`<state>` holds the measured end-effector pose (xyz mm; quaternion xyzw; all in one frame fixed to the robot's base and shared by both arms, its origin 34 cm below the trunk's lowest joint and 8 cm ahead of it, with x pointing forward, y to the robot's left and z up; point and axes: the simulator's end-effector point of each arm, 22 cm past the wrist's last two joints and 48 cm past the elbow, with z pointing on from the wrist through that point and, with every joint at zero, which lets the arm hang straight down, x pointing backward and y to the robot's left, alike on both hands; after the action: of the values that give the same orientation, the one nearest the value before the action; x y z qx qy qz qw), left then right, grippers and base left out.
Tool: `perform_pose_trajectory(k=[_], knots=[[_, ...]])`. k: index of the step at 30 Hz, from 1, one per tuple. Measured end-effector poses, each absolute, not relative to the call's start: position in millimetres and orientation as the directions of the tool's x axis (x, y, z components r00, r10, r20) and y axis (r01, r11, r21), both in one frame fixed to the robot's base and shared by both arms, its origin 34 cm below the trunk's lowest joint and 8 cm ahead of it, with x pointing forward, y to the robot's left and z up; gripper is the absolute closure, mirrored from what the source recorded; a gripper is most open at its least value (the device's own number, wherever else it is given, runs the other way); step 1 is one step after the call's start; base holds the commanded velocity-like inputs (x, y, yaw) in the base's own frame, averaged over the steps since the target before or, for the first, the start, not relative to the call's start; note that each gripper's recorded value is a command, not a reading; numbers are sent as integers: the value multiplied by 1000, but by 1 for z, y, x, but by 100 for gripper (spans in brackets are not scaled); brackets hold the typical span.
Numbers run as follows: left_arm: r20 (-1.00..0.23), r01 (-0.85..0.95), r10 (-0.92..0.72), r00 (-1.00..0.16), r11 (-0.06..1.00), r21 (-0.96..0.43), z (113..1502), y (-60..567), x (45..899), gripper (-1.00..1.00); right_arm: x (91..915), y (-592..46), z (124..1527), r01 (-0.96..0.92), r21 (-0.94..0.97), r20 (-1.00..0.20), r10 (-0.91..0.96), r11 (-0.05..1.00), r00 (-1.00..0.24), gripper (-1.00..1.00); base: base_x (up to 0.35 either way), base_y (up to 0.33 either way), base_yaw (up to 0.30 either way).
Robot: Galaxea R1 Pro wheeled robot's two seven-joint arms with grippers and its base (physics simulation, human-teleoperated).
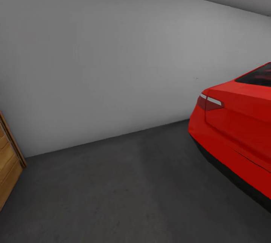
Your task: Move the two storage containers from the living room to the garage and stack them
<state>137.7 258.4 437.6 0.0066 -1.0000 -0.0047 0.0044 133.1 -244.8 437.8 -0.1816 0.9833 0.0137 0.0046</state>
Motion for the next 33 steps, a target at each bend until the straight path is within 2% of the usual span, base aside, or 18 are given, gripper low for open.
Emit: perform_pose_trajectory(k=[33], knots=[[9, -13, -13, -1000, 1000, 9, 438, 258, 138, -100, 133, -244, 438, -365, 27, -14, -364, 931, -931, -100, 0, 0, -293]])
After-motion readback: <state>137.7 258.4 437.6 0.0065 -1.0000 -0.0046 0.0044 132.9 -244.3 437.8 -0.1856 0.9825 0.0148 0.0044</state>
